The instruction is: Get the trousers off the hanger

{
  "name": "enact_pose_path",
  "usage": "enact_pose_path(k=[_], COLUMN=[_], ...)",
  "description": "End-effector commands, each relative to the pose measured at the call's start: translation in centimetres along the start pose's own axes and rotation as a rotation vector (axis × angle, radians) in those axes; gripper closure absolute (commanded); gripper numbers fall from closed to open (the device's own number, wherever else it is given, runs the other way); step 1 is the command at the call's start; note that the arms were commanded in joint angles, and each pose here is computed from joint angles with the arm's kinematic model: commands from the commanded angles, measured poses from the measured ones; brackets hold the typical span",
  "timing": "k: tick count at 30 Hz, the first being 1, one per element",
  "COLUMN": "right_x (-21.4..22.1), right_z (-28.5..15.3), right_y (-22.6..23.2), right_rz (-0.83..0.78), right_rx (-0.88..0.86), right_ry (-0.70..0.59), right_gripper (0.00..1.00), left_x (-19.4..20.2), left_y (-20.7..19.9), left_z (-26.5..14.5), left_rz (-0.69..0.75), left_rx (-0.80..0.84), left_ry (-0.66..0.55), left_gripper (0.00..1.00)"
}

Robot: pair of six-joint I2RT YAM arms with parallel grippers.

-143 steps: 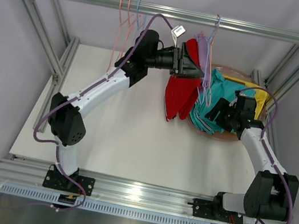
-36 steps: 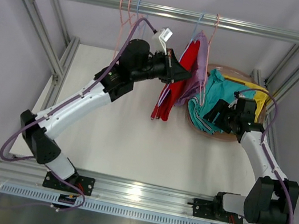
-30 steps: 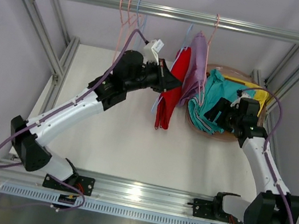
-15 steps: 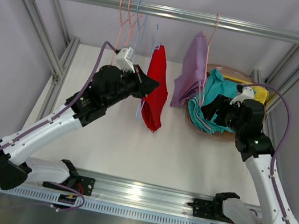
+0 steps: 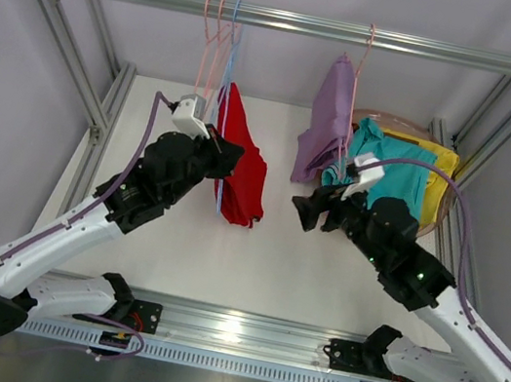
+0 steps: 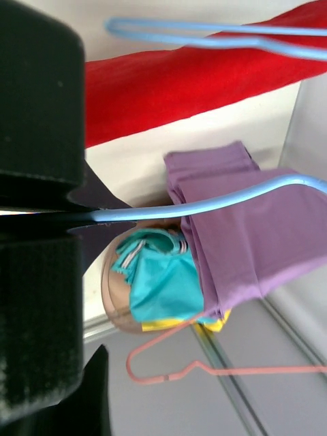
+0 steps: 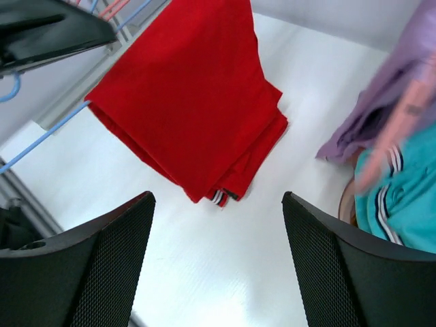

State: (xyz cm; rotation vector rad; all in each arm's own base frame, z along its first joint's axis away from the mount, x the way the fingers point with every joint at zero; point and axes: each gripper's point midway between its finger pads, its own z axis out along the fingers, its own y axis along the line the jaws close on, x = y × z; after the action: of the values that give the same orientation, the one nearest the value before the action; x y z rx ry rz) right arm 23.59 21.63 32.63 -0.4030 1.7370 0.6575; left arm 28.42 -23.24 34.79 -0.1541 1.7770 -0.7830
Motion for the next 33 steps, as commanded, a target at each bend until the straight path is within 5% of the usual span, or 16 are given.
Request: enact_pose_path(k=[1, 9, 33], right_x=[-0.7, 1.4, 7.9], right_z=[1.4, 4.7, 13.8], right_y=[0.8, 4.6, 11.7], right_rz=[-0.143, -0.266, -0.120], right_rx=[0.094, 0.132, -0.135], right_ry=[-0.078, -0.148, -0.201], right_gripper=[0.20, 0.21, 0.25], left_x=[-3.7, -2.8, -2.7], left_y=[-0.9, 0.0, 1.5], left_z=[-0.9, -0.9, -0.6], left_rz=[0.004, 0.036, -0.029], left_rx=[0.014, -0.010, -0.014], left_ry=[-0.166, -0.140, -0.050], left_gripper=[1.00, 1.00, 1.00])
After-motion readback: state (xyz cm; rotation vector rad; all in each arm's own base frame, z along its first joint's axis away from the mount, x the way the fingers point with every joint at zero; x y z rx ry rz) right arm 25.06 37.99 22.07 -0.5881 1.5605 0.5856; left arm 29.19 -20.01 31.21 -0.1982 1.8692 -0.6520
